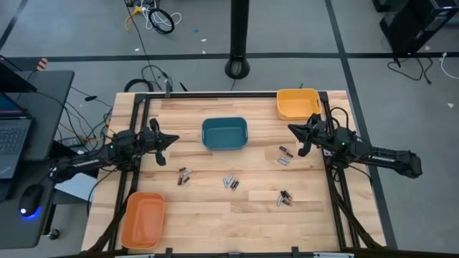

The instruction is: Sort batteries

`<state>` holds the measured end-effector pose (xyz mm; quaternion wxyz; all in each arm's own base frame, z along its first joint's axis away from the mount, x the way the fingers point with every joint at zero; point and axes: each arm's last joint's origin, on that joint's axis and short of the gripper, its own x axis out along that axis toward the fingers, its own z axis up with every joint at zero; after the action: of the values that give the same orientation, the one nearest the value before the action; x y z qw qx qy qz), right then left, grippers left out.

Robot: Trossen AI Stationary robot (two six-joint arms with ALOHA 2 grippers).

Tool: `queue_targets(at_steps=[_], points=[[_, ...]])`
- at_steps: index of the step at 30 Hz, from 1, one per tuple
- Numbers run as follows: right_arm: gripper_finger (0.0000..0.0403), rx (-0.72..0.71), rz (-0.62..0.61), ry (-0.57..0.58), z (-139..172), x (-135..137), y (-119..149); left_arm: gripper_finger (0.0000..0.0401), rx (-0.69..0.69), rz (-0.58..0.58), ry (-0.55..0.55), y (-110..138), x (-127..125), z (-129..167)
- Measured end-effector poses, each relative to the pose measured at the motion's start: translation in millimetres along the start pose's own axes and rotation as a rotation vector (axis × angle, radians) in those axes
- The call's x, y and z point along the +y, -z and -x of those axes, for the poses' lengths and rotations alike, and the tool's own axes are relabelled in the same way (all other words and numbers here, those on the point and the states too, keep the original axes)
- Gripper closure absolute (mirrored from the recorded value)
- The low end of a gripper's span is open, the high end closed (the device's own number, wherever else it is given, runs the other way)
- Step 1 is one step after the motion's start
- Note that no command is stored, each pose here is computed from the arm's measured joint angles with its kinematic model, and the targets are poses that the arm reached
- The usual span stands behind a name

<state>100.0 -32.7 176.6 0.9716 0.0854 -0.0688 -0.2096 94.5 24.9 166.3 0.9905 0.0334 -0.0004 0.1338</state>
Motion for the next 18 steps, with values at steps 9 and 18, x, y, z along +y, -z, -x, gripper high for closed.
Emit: queue_targets(at_steps=[9, 18], points=[[0.038, 0.0, 0.0, 0.0, 0.0, 0.0, 0.1, 0.0388, -0.001, 0.0, 0.0, -0.1, 0.0, 0.0], [0.038, 0.0, 0.0, 0.0, 0.0, 0.0, 0.1, 0.0388, -0.064, 0.001, -0.005, -6.2, 0.4, 0.2]])
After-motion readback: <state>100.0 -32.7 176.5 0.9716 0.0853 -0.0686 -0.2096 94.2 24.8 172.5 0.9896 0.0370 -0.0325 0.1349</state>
